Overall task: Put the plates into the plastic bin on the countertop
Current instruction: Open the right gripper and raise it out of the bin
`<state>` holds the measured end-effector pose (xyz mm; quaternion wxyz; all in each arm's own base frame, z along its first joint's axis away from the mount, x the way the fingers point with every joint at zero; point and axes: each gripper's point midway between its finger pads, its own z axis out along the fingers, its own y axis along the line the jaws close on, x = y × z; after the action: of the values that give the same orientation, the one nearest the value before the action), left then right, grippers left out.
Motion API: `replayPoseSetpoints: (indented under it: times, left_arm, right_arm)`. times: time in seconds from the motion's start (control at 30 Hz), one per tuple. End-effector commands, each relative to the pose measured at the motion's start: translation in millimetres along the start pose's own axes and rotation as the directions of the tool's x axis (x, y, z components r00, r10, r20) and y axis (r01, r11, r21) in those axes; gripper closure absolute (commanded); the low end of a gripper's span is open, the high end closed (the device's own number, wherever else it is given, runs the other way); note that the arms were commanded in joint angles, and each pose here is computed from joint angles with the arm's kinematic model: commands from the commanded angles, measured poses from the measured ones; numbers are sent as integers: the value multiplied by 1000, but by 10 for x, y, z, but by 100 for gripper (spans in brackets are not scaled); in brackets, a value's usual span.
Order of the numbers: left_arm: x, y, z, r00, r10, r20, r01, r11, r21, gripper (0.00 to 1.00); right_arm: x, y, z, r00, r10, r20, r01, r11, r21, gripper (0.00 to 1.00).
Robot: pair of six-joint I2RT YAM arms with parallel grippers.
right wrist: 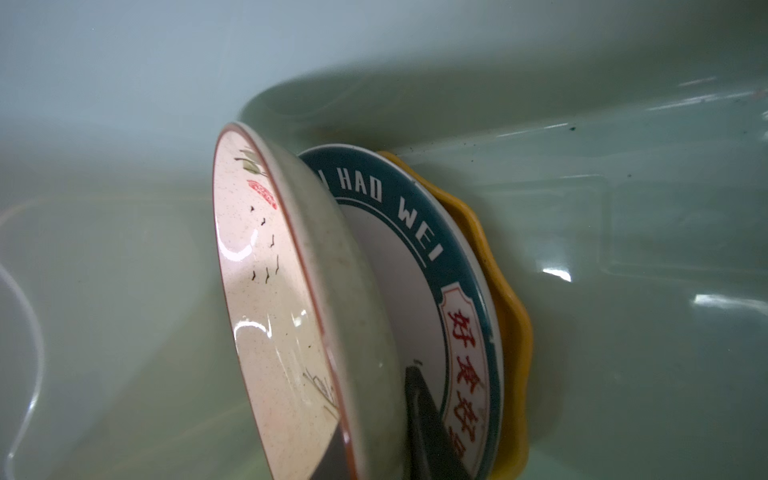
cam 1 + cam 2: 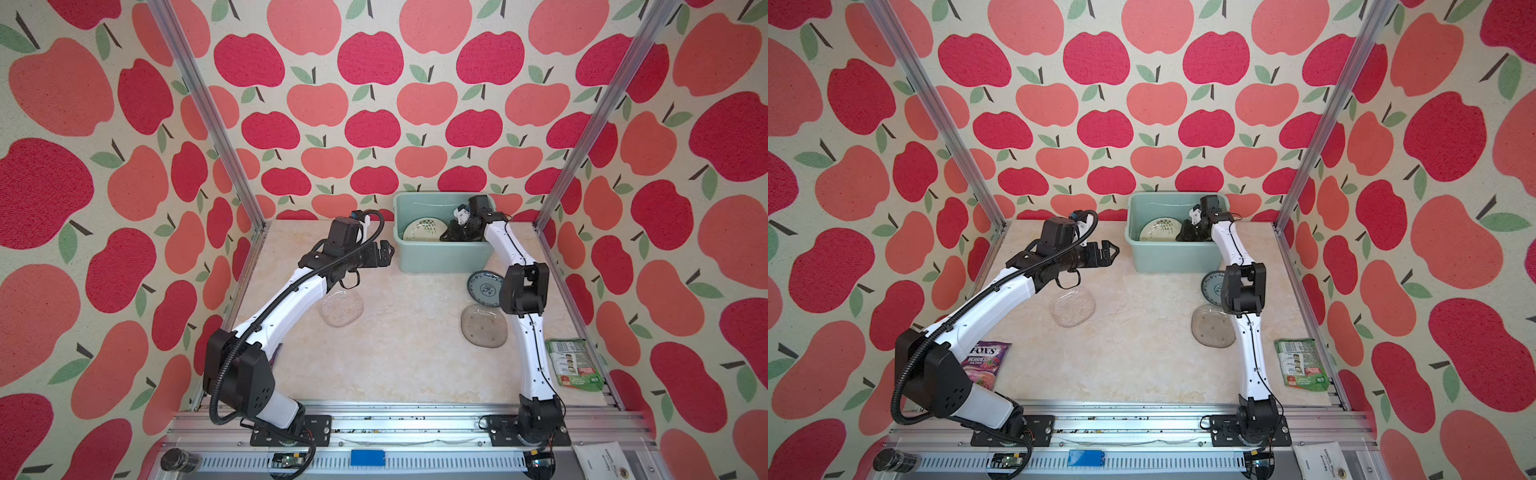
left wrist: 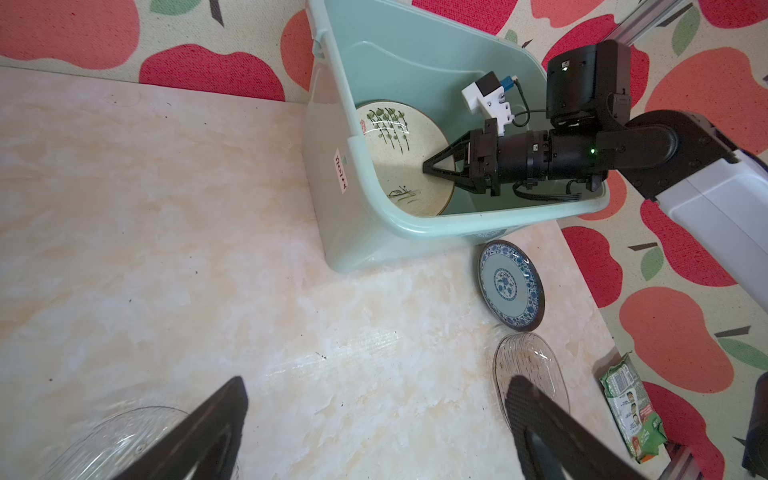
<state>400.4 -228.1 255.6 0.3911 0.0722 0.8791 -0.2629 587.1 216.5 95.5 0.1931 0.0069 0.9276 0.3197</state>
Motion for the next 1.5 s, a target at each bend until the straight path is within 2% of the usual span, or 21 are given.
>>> replayPoseSetpoints:
  times: [0.0, 0.1, 0.6, 0.97, 1.27, 1.47]
  left_arm:
    - [-53, -5, -46, 1000, -11, 20, 10, 1000, 13, 1]
    - [-55, 15, -60, 1000, -14, 22, 13, 1000, 10, 1]
    - [-98, 61, -147, 999, -12, 36, 12, 1000, 4, 1]
    - [-172, 42, -352, 997, 4, 76, -4, 1000, -2, 1]
    - [-254, -4, -614, 993, 32, 117, -30, 999, -17, 1]
    - [-313, -36, -837, 987, 53, 153, -49, 998, -31, 1]
  right_arm:
    - [-76, 156, -69, 997, -72, 24, 72, 997, -21, 80]
    - [-60, 140, -59, 996, -85, 21, 85, 996, -3, 78]
    - [-36, 48, -199, 981, -192, 14, 187, 969, 163, 51]
    - [-38, 189, -437, 976, -215, 18, 208, 961, 183, 43]
    - [-94, 414, -809, 969, -241, 57, 225, 953, 201, 33]
    - [-103, 564, -1061, 964, -254, 81, 233, 950, 206, 32]
